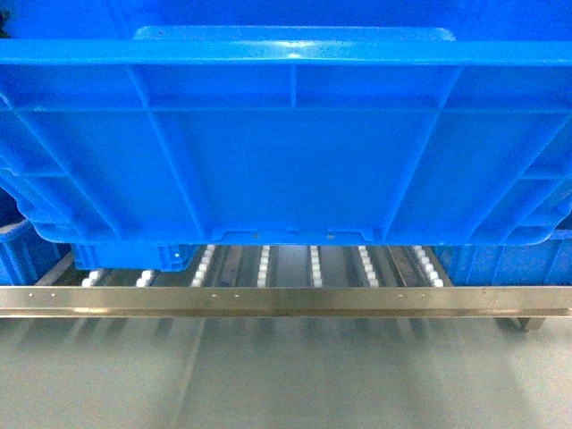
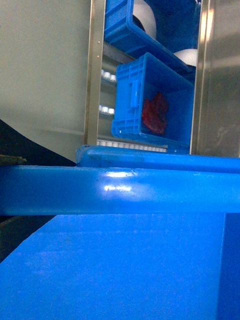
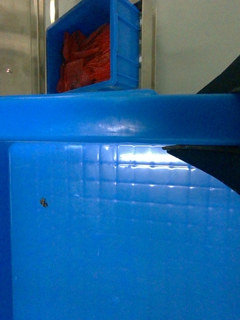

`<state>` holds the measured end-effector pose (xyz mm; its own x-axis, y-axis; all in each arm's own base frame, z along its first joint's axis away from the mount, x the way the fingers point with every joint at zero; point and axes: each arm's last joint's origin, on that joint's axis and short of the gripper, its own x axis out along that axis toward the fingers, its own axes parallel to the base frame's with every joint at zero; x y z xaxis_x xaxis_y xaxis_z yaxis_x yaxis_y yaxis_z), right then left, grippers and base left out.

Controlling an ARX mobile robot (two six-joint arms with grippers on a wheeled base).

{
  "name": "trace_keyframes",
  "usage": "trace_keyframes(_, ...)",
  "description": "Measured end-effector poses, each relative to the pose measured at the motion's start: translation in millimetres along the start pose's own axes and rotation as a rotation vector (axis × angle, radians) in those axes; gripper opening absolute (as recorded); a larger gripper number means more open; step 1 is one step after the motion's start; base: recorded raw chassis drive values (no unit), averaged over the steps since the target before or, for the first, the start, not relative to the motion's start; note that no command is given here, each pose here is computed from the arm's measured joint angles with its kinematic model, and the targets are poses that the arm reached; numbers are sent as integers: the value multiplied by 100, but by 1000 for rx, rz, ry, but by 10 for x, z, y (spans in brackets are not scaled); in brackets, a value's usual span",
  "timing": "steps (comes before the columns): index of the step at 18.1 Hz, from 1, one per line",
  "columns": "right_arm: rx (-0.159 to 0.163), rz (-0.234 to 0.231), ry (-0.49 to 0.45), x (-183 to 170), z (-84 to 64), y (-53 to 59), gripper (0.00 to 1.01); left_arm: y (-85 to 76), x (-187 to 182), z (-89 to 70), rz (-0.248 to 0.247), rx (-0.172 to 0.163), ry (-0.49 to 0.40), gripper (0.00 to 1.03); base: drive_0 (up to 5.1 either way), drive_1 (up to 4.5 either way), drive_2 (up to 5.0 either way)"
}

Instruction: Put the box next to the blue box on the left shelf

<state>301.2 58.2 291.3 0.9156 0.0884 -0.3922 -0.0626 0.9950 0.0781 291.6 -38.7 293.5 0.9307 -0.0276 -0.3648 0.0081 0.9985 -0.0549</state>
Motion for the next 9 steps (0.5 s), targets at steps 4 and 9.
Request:
trace_keyframes(4,0,0,0,0,0,0,8,0,0,0,-1,0,0,6,0,0,0)
trace_keyframes(9,0,0,-1,0,1,0,8,0,0,-1,0,0,1,6,0,0,0)
